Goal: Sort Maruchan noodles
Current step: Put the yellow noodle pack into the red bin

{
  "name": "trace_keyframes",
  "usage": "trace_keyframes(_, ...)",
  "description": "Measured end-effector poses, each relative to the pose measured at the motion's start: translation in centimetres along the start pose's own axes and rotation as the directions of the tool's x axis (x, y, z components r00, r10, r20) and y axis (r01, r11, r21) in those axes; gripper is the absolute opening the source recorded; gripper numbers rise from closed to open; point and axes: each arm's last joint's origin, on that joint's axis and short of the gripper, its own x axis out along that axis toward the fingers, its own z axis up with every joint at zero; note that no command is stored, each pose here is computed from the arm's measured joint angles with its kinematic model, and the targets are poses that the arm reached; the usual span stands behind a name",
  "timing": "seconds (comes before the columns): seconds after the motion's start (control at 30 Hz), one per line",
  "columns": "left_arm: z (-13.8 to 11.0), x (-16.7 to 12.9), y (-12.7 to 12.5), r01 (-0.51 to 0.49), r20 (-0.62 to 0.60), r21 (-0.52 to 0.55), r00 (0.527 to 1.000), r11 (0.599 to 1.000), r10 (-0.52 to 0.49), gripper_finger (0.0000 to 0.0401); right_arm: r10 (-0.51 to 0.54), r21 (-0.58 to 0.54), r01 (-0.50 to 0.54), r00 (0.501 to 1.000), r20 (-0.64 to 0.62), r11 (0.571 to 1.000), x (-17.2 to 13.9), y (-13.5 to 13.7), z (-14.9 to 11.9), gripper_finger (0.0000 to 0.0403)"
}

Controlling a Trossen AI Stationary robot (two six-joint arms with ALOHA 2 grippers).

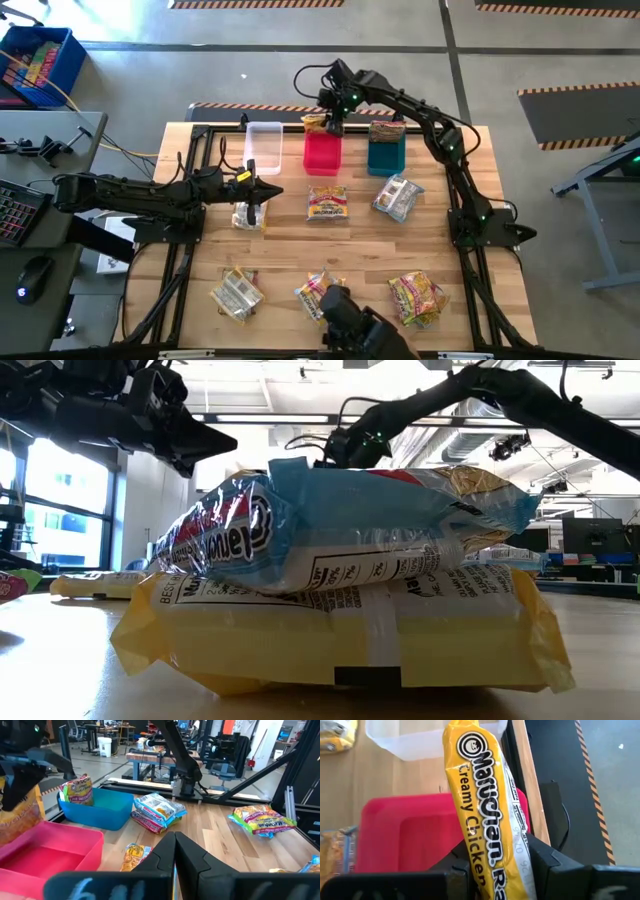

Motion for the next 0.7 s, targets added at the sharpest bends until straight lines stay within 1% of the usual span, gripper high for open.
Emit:
trace_keyframes(0.1,0.0,0.0,0.0,0.0,0.0,0.0,1.0,1.0,0.0,0.0,-0.004,-0.007,0.004,1.0,0.017,1.0,-0.3,0.0,0.4,0.0092)
trace_keyframes(0.17,0.0,0.0,0.0,-0.001,-0.001,0.0,1.0,1.0,0.001,0.0,0.0,0.009,0.0,1.0,0.02,1.0,-0.1,0.0,0.3,0.0092)
trace_keyframes(0.33,0.0,0.0,0.0,-0.001,-0.001,0.0,1.0,1.0,0.001,0.0,0.01,0.053,-0.01,1.0,-0.003,0.999,0.9,-0.3,-0.8,0.0092)
trace_keyframes(0.47,0.0,0.0,0.0,-0.002,-0.001,0.0,1.0,1.0,0.002,0.0,0.005,0.062,-0.004,1.0,-0.015,0.998,1.4,-0.6,-1.4,0.0092)
trace_keyframes(0.7,0.0,0.0,0.0,-0.003,-0.001,0.0,1.0,1.0,0.003,0.0,-0.01,0.055,0.009,1.0,0.006,0.998,2.6,-0.9,-2.2,0.0092)
